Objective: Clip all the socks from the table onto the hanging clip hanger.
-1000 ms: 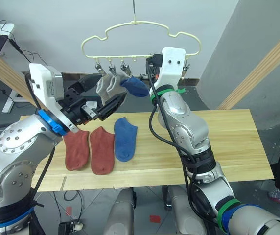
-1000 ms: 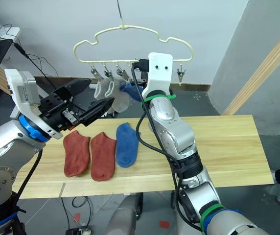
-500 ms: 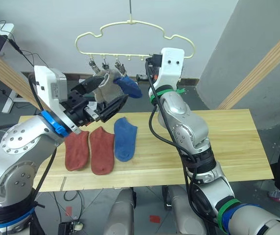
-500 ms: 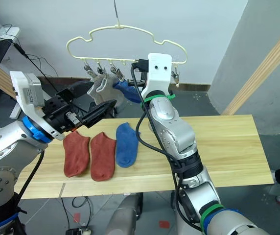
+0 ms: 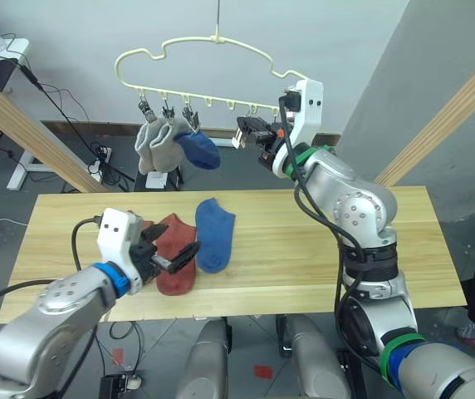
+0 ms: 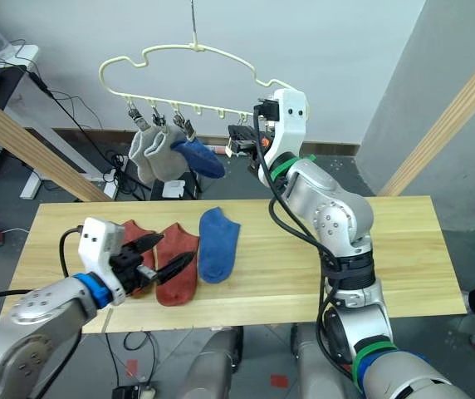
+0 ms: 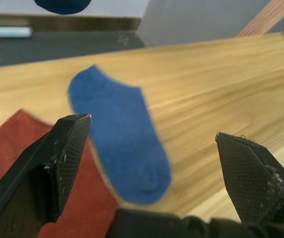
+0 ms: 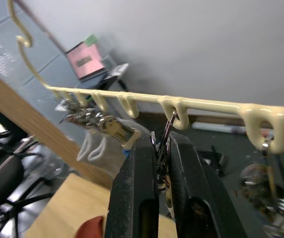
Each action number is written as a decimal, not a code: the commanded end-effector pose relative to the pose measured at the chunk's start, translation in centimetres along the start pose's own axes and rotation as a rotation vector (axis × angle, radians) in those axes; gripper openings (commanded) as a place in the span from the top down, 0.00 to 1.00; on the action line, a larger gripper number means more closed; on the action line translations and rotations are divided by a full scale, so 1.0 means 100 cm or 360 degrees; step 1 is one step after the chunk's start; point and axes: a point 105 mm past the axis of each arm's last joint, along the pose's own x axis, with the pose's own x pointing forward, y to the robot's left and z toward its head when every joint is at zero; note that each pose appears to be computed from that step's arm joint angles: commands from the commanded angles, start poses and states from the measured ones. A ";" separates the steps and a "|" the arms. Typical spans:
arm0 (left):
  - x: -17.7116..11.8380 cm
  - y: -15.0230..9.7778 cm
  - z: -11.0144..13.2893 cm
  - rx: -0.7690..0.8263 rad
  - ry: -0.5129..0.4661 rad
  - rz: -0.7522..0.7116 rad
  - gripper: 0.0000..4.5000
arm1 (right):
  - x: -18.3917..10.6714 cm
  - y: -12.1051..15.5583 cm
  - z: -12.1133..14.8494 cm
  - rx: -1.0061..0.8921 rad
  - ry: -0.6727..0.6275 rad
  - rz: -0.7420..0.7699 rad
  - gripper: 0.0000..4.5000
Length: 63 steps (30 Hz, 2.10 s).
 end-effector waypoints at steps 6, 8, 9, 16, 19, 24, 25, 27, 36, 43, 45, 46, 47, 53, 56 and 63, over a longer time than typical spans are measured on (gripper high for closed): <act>0.056 0.011 -0.017 -0.0092 -0.0013 0.0126 0.00 | -0.008 0.022 0.028 -0.0032 -0.0028 0.0321 1.00; 0.071 0.020 -0.018 -0.0068 0.0002 0.0127 0.00 | -0.008 0.020 0.030 -0.0043 -0.0030 0.0313 1.00; 0.075 0.022 -0.017 -0.0057 0.0005 0.0126 0.00 | -0.007 0.020 0.030 -0.0046 -0.0030 0.0312 1.00; 0.109 0.028 -0.029 -0.0080 0.0114 -0.0064 0.00 | -0.011 0.017 0.031 -0.0086 -0.0021 0.0272 1.00; 0.119 0.034 -0.032 -0.0074 0.0128 -0.0054 0.00 | -0.011 0.018 0.032 -0.0094 -0.0022 0.0265 1.00; 0.126 0.039 -0.047 -0.0077 0.0232 -0.0087 0.00 | -0.013 0.018 0.031 -0.0110 -0.0010 0.0250 1.00; 0.125 0.035 -0.048 -0.0084 0.0239 -0.0129 0.04 | -0.014 0.018 0.032 -0.0114 -0.0010 0.0248 1.00; 0.121 0.027 -0.051 -0.0055 0.0246 -0.0196 0.13 | -0.014 0.017 0.032 -0.0107 -0.0015 0.0237 1.00; 0.110 0.021 -0.047 -0.0031 0.0195 -0.0203 0.37 | -0.015 0.015 0.029 -0.0119 -0.0008 0.0214 1.00; 0.106 0.011 -0.043 -0.0077 0.0175 -0.0240 0.64 | -0.017 0.009 0.030 -0.0122 -0.0008 0.0185 1.00; 0.106 0.008 -0.043 -0.0115 0.0169 -0.0253 0.75 | -0.016 0.007 0.030 -0.0121 -0.0013 0.0176 1.00; 0.106 0.008 -0.043 -0.0116 0.0168 -0.0251 0.80 | -0.016 0.007 0.031 -0.0118 -0.0014 0.0173 1.00; 0.105 0.008 -0.042 -0.0127 0.0157 -0.0254 0.87 | -0.016 0.006 0.030 -0.0120 -0.0014 0.0169 1.00; 0.101 0.000 -0.027 -0.0194 0.0082 -0.0356 0.99 | -0.015 0.003 0.030 -0.0123 -0.0008 0.0165 1.00; 0.091 -0.018 -0.005 -0.0287 0.0004 -0.0575 0.99 | -0.016 -0.002 0.032 -0.0124 0.0003 0.0170 1.00; 0.062 -0.047 0.051 -0.0531 -0.0076 -0.1116 0.99 | -0.022 -0.009 0.037 0.0072 0.0068 0.0266 1.00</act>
